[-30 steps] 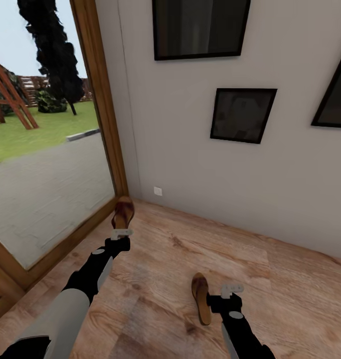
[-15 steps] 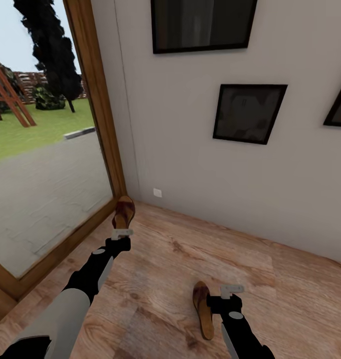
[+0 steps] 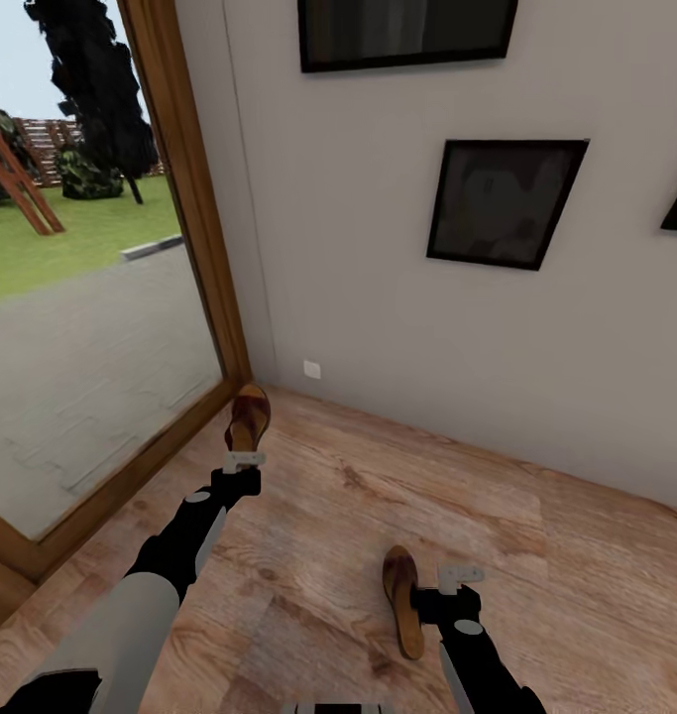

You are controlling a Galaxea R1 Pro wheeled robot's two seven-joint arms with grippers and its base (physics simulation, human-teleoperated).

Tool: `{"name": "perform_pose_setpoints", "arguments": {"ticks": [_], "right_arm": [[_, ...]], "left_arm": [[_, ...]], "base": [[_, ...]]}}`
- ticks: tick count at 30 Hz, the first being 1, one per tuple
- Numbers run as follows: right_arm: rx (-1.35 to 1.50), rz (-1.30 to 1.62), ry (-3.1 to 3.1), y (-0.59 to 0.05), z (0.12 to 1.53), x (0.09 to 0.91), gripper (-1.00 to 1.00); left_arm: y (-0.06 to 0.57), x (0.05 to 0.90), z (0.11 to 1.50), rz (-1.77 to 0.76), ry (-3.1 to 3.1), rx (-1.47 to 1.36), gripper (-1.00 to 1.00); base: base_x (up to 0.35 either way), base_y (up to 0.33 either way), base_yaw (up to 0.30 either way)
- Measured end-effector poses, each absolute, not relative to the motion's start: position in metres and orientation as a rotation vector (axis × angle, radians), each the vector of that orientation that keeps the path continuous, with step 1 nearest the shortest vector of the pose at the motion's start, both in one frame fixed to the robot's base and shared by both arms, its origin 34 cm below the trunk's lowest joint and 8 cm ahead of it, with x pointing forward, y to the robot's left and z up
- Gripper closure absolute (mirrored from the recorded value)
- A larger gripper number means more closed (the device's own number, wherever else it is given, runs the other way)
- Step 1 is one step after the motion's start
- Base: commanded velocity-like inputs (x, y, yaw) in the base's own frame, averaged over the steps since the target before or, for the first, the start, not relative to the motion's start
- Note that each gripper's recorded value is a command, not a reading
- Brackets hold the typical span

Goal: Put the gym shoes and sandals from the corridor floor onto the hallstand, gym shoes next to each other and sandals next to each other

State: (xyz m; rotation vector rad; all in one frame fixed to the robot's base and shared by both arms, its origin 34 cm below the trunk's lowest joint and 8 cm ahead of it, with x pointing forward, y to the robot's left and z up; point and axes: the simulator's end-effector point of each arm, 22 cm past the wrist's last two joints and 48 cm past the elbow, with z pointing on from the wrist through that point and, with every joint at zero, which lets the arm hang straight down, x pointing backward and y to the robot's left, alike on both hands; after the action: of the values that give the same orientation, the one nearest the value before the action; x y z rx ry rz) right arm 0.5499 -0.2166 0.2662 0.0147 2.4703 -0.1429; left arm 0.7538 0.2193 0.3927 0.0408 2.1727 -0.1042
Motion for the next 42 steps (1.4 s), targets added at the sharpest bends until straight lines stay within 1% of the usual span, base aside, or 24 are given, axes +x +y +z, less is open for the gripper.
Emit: {"name": "perform_pose_setpoints", "arguments": {"ticks": [9, 27, 42], "right_arm": [[0.011, -0.144, 2.520, -0.217, 0.242, 0.537, -1.00], [0.003, -0.148, 2.621, -0.217, 0.196, 0.508, -1.00], [-0.002, -0.151, 2.704, -0.217, 0.160, 0.481, -1.00]], "left_arm": [[0.219, 0.749, 0.361, -0.105, 2.217, 0.040, 1.00], [0.220, 0.732, 0.294, -0.109, 2.316, 0.033, 1.00], [0.219, 0.711, 0.238, -0.114, 2.400, 0.030, 1.00]], "base": [[0.000, 0.000, 0.037], [0.000, 0.000, 0.144], [0.000, 0.000, 0.012]]}}
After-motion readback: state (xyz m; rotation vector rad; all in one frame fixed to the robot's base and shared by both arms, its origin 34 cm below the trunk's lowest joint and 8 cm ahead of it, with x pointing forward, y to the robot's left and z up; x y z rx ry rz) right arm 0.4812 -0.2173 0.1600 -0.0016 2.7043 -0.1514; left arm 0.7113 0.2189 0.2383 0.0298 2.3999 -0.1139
